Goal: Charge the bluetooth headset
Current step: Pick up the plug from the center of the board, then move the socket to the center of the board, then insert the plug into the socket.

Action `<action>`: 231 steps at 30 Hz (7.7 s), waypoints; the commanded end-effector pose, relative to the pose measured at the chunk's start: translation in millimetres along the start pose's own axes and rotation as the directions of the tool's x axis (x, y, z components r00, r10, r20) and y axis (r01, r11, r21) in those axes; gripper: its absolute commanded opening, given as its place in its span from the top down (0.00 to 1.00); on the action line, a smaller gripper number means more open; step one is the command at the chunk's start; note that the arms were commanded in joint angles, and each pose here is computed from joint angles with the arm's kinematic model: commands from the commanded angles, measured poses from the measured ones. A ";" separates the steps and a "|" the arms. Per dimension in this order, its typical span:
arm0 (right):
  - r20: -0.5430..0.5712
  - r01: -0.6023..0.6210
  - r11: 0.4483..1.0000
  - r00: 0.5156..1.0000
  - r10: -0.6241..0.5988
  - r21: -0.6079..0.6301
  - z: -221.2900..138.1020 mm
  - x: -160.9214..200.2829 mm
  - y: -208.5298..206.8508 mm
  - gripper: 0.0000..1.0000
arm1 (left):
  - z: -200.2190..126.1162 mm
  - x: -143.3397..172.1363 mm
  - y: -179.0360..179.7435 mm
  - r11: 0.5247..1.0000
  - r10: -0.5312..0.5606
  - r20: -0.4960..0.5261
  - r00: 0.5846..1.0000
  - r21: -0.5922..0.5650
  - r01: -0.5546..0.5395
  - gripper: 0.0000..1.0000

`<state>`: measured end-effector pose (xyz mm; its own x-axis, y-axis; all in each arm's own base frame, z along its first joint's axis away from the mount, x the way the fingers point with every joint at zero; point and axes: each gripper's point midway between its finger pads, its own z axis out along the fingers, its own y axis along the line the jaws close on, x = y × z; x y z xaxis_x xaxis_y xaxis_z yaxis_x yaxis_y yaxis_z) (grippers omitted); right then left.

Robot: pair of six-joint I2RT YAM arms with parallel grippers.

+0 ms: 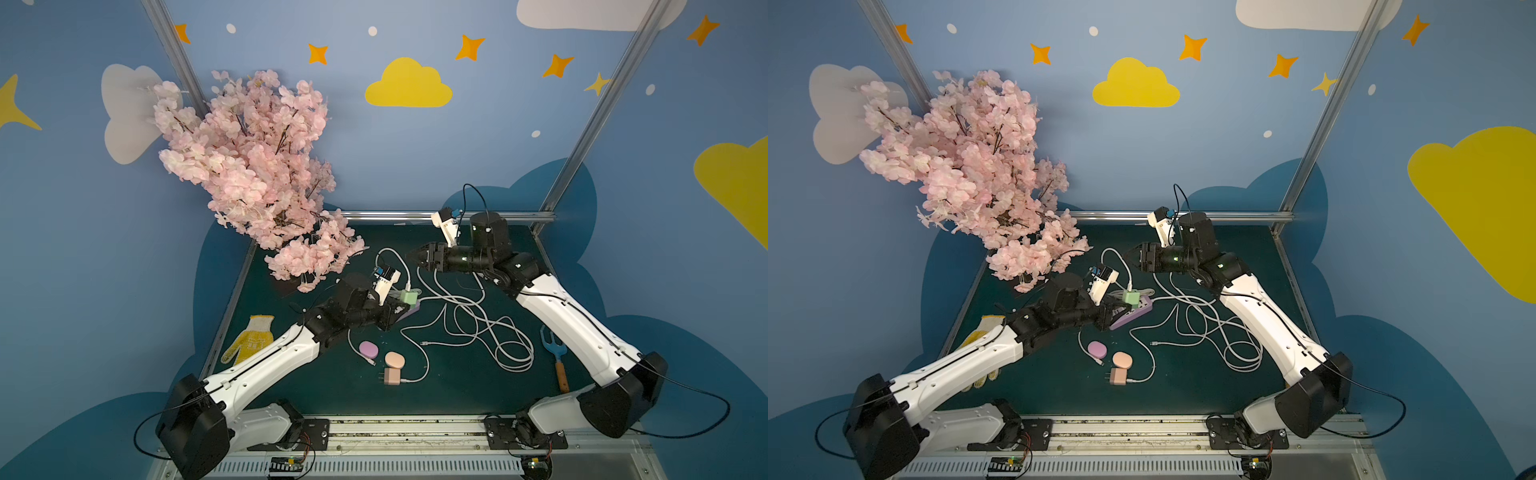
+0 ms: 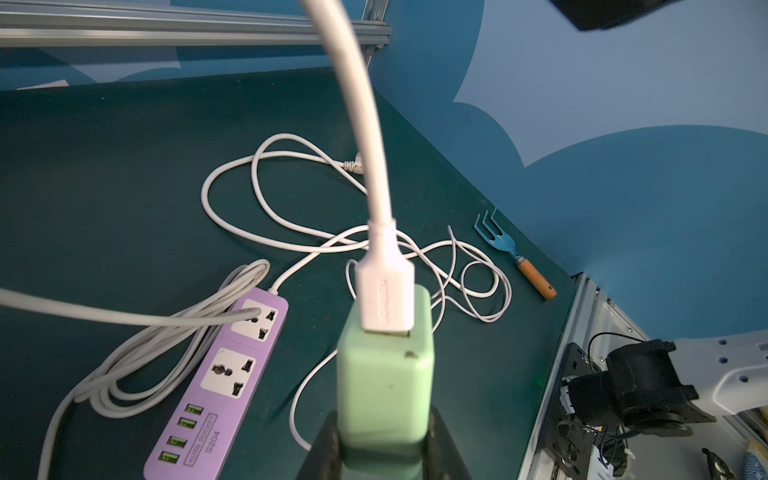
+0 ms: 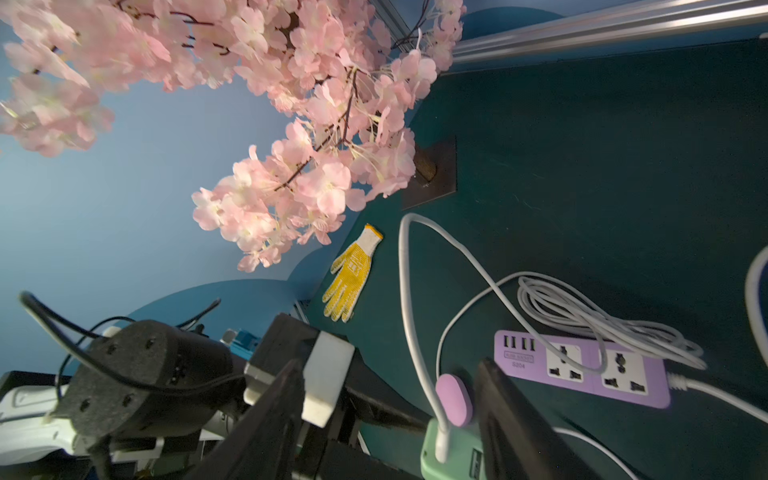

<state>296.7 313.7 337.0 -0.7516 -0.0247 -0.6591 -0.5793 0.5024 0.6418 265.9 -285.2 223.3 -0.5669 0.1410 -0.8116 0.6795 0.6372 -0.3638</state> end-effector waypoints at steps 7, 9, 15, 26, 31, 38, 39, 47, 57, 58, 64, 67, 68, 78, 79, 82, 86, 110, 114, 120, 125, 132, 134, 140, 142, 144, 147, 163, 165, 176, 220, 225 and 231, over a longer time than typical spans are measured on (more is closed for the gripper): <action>-0.236 0.106 0.974 0.970 -0.057 0.200 8.8 63.3 -32.7 0.37 | -12.1 -22.9 -4.9 0.998 0.069 0.065 0.995 -0.015 -0.069 0.97; -0.263 0.110 0.978 0.963 -0.061 0.176 14.4 69.0 -28.1 0.37 | -11.5 -22.0 -4.5 0.997 0.071 0.061 0.996 -0.018 -0.070 0.97; -0.312 0.095 0.984 0.949 -0.043 0.151 26.7 79.9 -24.9 0.39 | -12.8 -22.4 -4.7 0.997 0.075 0.062 0.995 -0.018 -0.074 0.97; -0.300 0.059 0.990 0.954 -0.017 0.131 36.2 76.4 -23.8 0.59 | -12.6 -19.9 -7.0 0.997 0.083 0.057 0.995 -0.003 -0.083 0.97; -0.316 0.039 0.991 0.949 0.004 0.128 41.7 78.7 -25.2 0.69 | -11.8 -21.1 -7.6 0.996 0.088 0.058 0.994 0.001 -0.088 0.97; -0.274 0.076 0.985 0.961 -0.031 0.157 48.3 82.2 -40.3 1.00 | -17.7 -20.0 -2.8 0.998 0.057 0.078 0.995 -0.029 -0.055 0.48; -0.259 0.094 0.981 0.965 -0.049 0.168 50.2 82.8 -46.4 1.00 | -19.4 -18.3 -1.2 0.998 0.044 0.085 0.995 -0.036 -0.041 0.41; -0.079 0.227 0.932 0.974 -0.213 0.283 65.7 77.3 -95.6 1.00 | -31.8 14.4 37.5 0.969 -0.127 0.135 0.983 -0.197 0.152 0.65; 0.016 0.217 0.872 0.969 -0.248 0.439 79.7 35.5 -126.4 1.00 | 1.8 39.0 54.4 0.931 -0.281 0.061 0.958 -0.223 0.288 0.69; 0.023 0.243 0.862 0.959 -0.283 0.445 83.4 24.1 -127.9 1.00 | 7.4 39.1 53.2 0.933 -0.287 0.051 0.957 -0.214 0.291 0.69; 0.110 0.178 0.881 0.962 -0.249 0.439 102.3 -60.8 -152.5 1.00 | 45.8 35.8 49.6 0.936 -0.321 -0.005 0.947 -0.152 0.317 0.72; 0.150 0.181 0.894 0.953 -0.262 0.410 107.8 -94.1 -148.5 1.00 | 65.4 43.3 57.6 0.930 -0.333 -0.056 0.941 -0.181 0.319 0.77; 0.160 0.182 0.895 0.950 -0.267 0.407 107.5 -102.7 -145.9 1.00 | 71.6 47.0 62.9 0.924 -0.345 -0.075 0.936 -0.201 0.324 0.81; 0.176 0.200 0.901 0.942 -0.285 0.384 94.1 -103.9 -131.6 1.00 | 117.3 59.6 125.9 0.860 -0.477 -0.144 0.867 -0.283 0.426 0.81; 0.178 0.198 0.901 0.942 -0.283 0.387 91.2 -101.2 -131.7 1.00 | 122.1 62.0 131.4 0.854 -0.488 -0.153 0.859 -0.289 0.433 0.81; 0.191 0.189 0.899 0.940 -0.281 0.394 79.4 -96.8 -130.8 1.00 | 136.8 72.6 151.9 0.827 -0.532 -0.187 0.826 -0.324 0.459 0.89; 0.202 0.183 0.900 0.939 -0.280 0.396 63.7 -90.1 -124.9 1.00 | 147.3 75.0 177.4 0.802 -0.556 -0.184 0.811 -0.374 0.465 0.90; -0.103 0.328 0.889 0.945 -0.311 0.321 95.3 83.5 -154.6 1.00 | 95.8 85.1 158.2 0.749 -0.578 -0.119 0.808 -0.471 0.466 0.93; -0.127 0.336 0.887 0.942 -0.312 0.316 101.1 100.6 -166.0 1.00 | 86.3 100.5 133.7 0.744 -0.599 -0.126 0.791 -0.453 0.492 0.87; -0.110 0.333 0.880 0.943 -0.314 0.340 96.7 111.3 -176.1 1.00 | 68.2 117.4 128.9 0.698 -0.638 -0.110 0.762 -0.502 0.511 0.87; -0.114 0.362 0.870 0.932 -0.344 0.336 88.8 113.6 -172.3 1.00 | 53.9 107.1 122.1 0.701 -0.629 -0.086 0.773 -0.492 0.516 0.86; -0.141 0.399 0.848 0.917 -0.373 0.348 80.8 122.3 -179.6 1.00 | 48.7 103.8 100.0 0.714 -0.635 -0.107 0.766 -0.461 0.528 0.75; -0.131 0.393 0.848 0.919 -0.372 0.355 77.3 122.5 -181.5 1.00 | 49.8 107.8 94.5 0.715 -0.638 -0.118 0.761 -0.458 0.529 0.75; -0.139 0.385 0.854 0.923 -0.359 0.350 79.8 127.2 -186.9 1.00 | 60.8 128.6 92.3 0.691 -0.676 -0.153 0.721 -0.469 0.550 0.76; -0.145 0.380 0.856 0.925 -0.351 0.351 81.4 130.1 -189.6 1.00 | 66.8 135.6 90.6 0.684 -0.692 -0.166 0.702 -0.462 0.565 0.76; -0.153 0.378 0.857 0.926 -0.345 0.351 81.5 134.0 -191.1 1.00 | 70.6 140.0 89.5 0.677 -0.703 -0.171 0.690 -0.459 0.576 0.76; -0.167 0.383 0.855 0.924 -0.346 0.349 81.0 138.8 -191.5 1.00 | 73.5 145.9 89.0 0.671 -0.710 -0.182 0.680 -0.466 0.576 0.76; -0.290 0.412 0.806 0.905 -0.310 0.424 73.2 183.6 -204.3 1.00 | 75.4 157.3 92.8 0.663 -0.717 -0.195 0.670 -0.488 0.567 0.78; -0.346 0.466 0.752 0.878 -0.330 0.466 75.5 191.0 -209.1 1.00 | 76.1 157.7 92.4 0.663 -0.718 -0.197 0.667 -0.487 0.569 0.78; -0.402 0.455 0.781 0.870 -0.287 0.427 88.2 209.8 -209.1 1.00 | 75.5 155.0 91.0 0.673 -0.709 -0.207 0.674 -0.483 0.560 0.79; -0.501 0.396 0.855 0.843 -0.195 0.334 71.4 255.8 -211.3 1.00 | 86.6 161.0 90.8 0.681 -0.712 -0.265 0.650 -0.482 0.551 0.80; -0.550 0.406 0.840 0.820 -0.159 0.361 70.9 271.3 -223.2 1.00 | 85.7 160.9 91.3 0.684 -0.710 -0.266 0.652 -0.483 0.547 0.80; -0.603 0.405 0.829 0.791 -0.106 0.386 82.6 277.1 -232.4 1.00 | 85.6 164.1 92.5 0.676 -0.716 -0.258 0.648 -0.487 0.553 0.80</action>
<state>324.8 297.9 70.5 -0.5395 -0.4425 -0.7164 -0.6706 0.7403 0.0478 297.8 -289.5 51.1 -0.9540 -0.1869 -0.2345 -0.0207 0.8212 -0.5702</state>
